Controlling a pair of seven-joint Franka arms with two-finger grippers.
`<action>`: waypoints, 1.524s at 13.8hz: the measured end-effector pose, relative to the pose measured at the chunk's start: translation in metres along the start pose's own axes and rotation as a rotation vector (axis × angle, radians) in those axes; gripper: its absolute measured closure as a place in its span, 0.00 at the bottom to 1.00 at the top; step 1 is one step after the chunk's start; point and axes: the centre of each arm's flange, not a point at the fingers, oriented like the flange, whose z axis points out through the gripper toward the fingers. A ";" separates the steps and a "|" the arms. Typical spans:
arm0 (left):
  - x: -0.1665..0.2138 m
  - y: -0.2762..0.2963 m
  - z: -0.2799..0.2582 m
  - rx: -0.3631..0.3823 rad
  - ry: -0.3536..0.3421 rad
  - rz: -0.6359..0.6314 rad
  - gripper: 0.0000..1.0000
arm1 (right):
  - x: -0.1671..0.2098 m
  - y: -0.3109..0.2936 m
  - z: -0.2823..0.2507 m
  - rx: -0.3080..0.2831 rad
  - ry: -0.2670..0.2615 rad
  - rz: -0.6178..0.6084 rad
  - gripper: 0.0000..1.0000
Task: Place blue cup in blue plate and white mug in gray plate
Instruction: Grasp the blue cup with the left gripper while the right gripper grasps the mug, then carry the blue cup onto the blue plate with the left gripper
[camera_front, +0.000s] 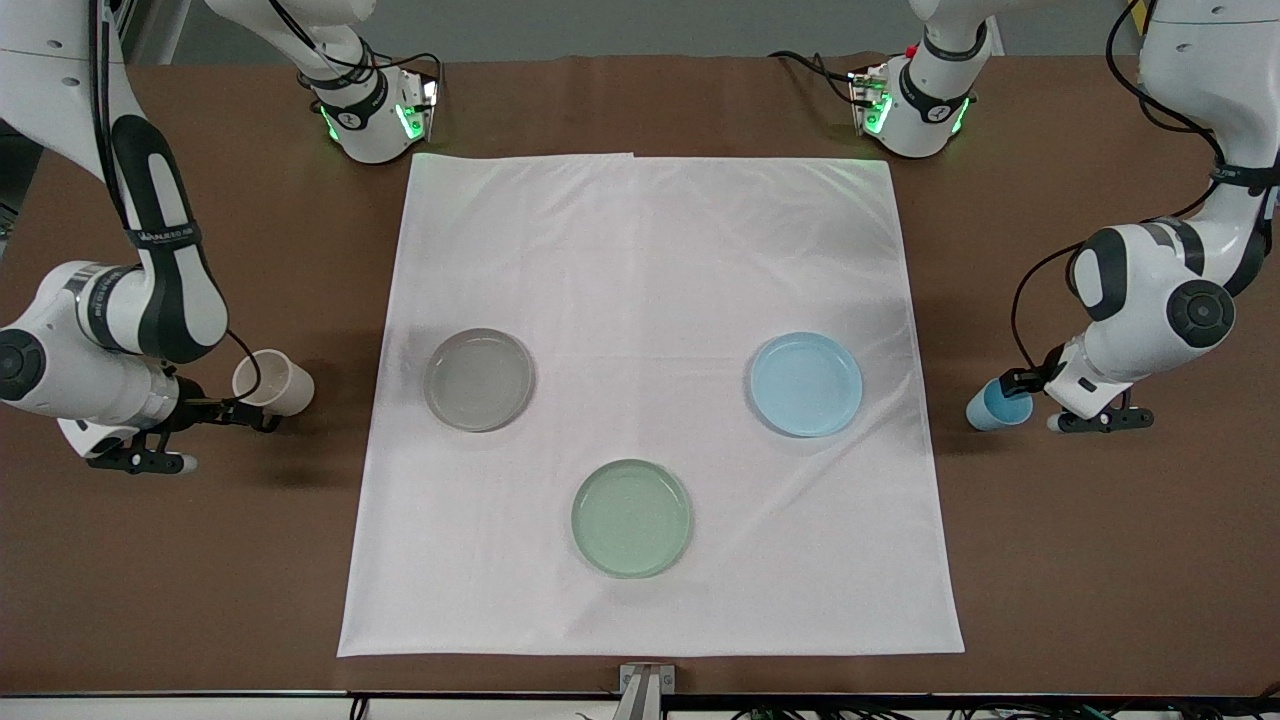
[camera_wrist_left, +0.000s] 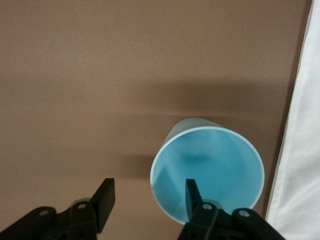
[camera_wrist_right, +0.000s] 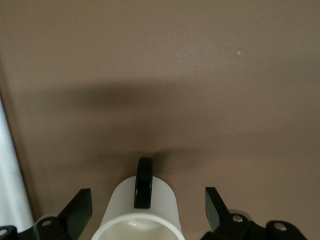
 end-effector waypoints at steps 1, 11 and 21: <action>0.001 0.001 0.003 -0.001 -0.004 -0.003 0.52 | 0.000 0.000 0.009 -0.003 0.011 0.000 0.00; 0.006 0.072 -0.065 -0.045 0.019 -0.070 0.96 | -0.002 -0.003 0.051 0.008 -0.011 0.007 0.45; -0.048 0.270 -0.055 -0.082 -0.053 -0.249 0.96 | 0.004 -0.039 -0.008 0.026 -0.058 -0.067 0.81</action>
